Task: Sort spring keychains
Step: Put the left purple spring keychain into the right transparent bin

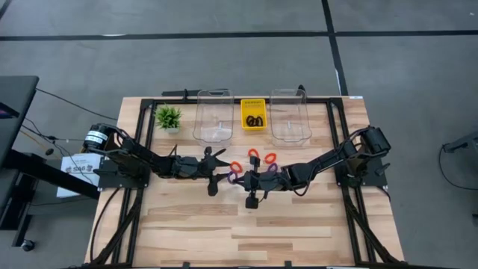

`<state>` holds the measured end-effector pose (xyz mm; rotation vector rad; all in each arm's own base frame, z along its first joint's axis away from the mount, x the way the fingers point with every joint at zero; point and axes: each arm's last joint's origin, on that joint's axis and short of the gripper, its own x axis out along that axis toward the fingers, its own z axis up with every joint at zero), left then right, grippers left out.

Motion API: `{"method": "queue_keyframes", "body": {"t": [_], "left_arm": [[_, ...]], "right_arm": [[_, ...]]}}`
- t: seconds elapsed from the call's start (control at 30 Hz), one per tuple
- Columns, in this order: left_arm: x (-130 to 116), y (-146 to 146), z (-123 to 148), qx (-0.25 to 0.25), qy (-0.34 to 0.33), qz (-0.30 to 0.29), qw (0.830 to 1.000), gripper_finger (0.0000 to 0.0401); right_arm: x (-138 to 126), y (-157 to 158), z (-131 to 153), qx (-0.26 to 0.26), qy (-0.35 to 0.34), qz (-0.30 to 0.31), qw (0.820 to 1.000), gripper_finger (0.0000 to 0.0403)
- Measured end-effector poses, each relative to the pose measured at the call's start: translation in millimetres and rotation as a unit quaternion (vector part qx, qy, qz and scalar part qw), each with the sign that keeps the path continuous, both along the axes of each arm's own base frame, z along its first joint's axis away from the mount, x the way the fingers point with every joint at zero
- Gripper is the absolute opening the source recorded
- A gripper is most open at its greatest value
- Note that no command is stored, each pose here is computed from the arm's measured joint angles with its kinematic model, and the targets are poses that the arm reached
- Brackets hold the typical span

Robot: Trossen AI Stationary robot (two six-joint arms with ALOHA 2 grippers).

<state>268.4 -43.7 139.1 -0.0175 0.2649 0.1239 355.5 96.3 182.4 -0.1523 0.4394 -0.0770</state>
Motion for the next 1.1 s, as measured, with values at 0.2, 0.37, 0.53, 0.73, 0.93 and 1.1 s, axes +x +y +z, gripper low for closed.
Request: {"method": "queue_keyframes", "body": {"t": [0.2, 0.37, 0.53, 0.73, 0.93, 1.1], "left_arm": [[0, 0, 0, 0.000, 0.001, -0.001, 1.000, 0.0181], [0, -1, -1, -0.001, 0.004, -0.007, 1.000, 0.0182], [0, -7, -1, 0.022, 0.011, -0.111, 0.993, 0.0182], [-2, -16, -2, 0.024, 0.010, -0.214, 0.976, 0.0182], [-3, -17, -2, 0.026, 0.011, -0.217, 0.976, 0.0182], [-2, -16, -2, 0.032, 0.012, -0.198, 0.980, 0.0182]], "right_arm": [[0, 0, 0, 0.000, 0.000, 0.000, 1.000, 0.0000], [0, 0, 0, 0.000, 0.000, 0.000, 1.000, 0.0000], [0, 0, 0, -0.001, 0.002, 0.000, 1.000, 0.0000], [0, 0, -1, -0.001, 0.004, 0.000, 1.000, 0.0000], [0, 0, -1, -0.001, 0.004, 0.000, 1.000, 0.0000], [0, 0, -1, -0.001, 0.004, 0.000, 1.000, 0.0000]]}}
